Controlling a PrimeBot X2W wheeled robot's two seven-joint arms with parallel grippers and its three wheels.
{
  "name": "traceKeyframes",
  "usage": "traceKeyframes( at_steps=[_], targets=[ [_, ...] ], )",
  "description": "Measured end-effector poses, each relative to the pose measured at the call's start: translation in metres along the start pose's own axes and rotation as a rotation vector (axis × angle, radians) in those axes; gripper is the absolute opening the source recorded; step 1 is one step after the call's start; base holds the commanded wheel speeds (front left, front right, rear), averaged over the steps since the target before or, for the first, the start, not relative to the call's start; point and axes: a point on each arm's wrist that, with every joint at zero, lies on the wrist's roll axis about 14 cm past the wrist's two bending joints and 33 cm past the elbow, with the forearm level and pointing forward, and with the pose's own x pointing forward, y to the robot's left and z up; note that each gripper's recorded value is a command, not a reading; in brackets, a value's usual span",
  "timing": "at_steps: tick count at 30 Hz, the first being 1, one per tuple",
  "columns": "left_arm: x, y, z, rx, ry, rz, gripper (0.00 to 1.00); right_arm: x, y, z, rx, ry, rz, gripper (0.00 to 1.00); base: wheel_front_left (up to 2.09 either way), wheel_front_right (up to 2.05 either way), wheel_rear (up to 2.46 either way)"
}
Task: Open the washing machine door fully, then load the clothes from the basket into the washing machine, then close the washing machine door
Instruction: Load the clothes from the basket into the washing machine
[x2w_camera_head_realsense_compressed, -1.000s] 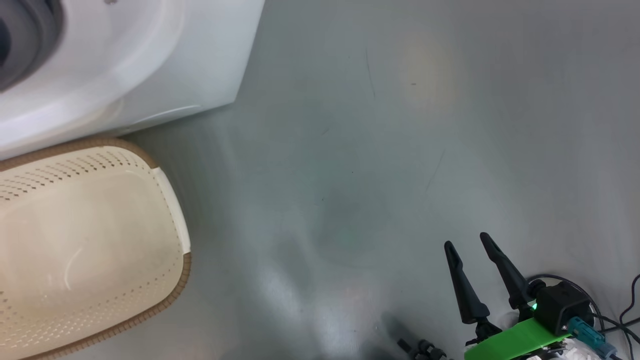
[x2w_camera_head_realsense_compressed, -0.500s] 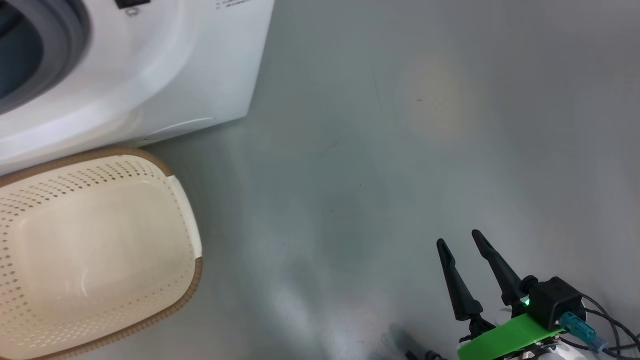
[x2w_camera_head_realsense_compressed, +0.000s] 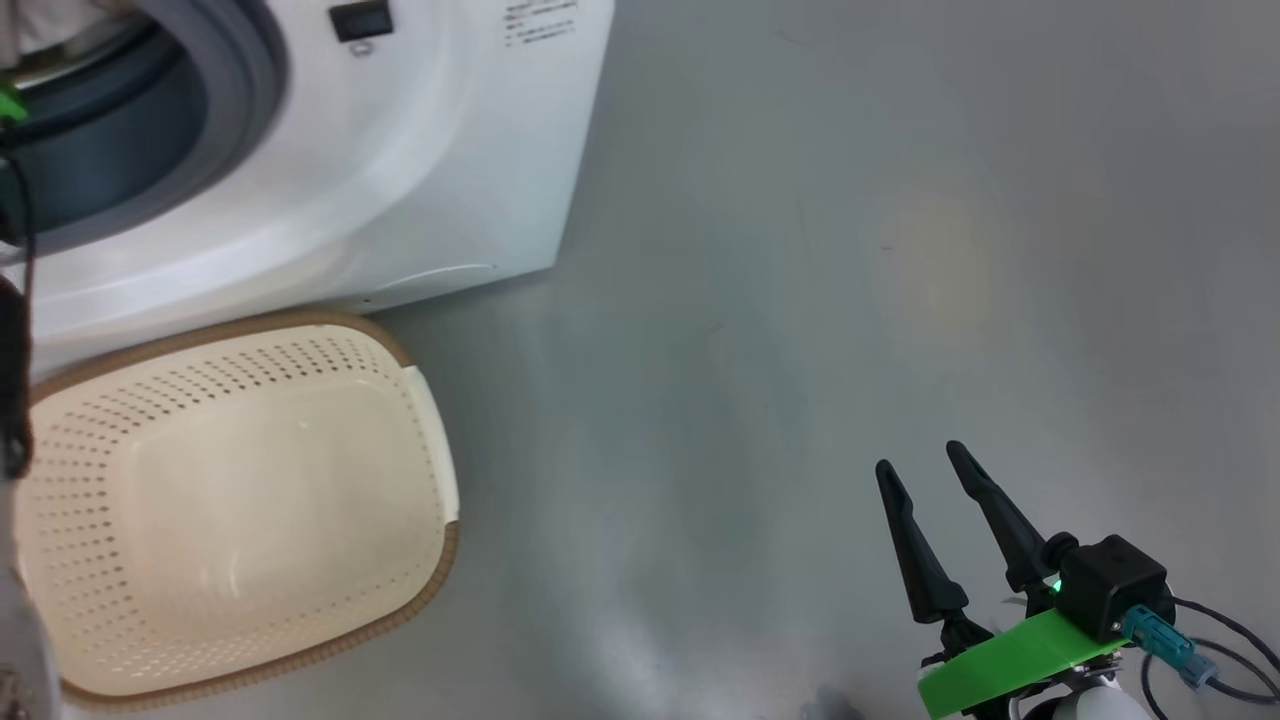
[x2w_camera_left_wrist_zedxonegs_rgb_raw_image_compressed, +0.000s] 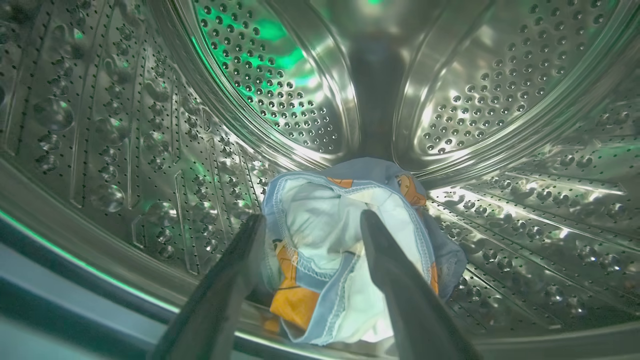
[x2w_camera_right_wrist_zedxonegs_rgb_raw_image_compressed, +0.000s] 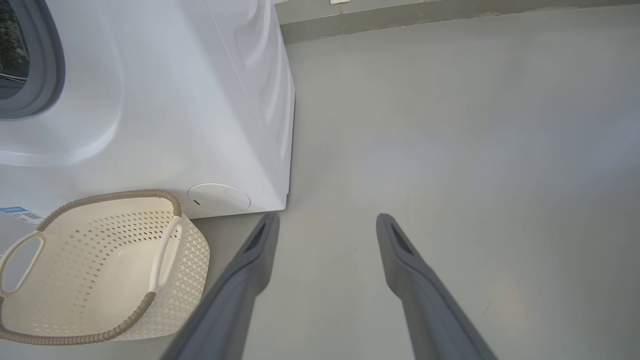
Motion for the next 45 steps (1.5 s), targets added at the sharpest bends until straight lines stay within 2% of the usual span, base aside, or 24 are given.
traceKeyframes(
  at_steps=[23, 28, 37, 45],
  targets=[
    [-0.06, 0.005, 0.004, -0.072, 0.004, -0.038, 1.0, 0.003, 0.025, 0.027, 0.011, -0.085, 0.085, 1.0, 0.0, 0.0, 0.0],
    [-0.074, 0.005, 0.007, -0.069, -0.012, -0.062, 1.0, 0.007, 0.027, 0.042, 0.009, -0.13, 0.095, 1.0, 0.0, 0.0, 0.0],
    [-0.11, 0.0, 0.002, -0.079, -0.02, -0.126, 1.0, 0.003, 0.031, 0.061, 0.005, -0.187, 0.111, 1.0, 0.0, 0.0, 0.0],
    [-0.154, 0.006, -0.02, -0.121, 0.013, -0.168, 1.0, -0.007, 0.031, 0.079, 0.007, -0.241, 0.112, 1.0, 0.0, 0.0, 0.0]
  ],
)
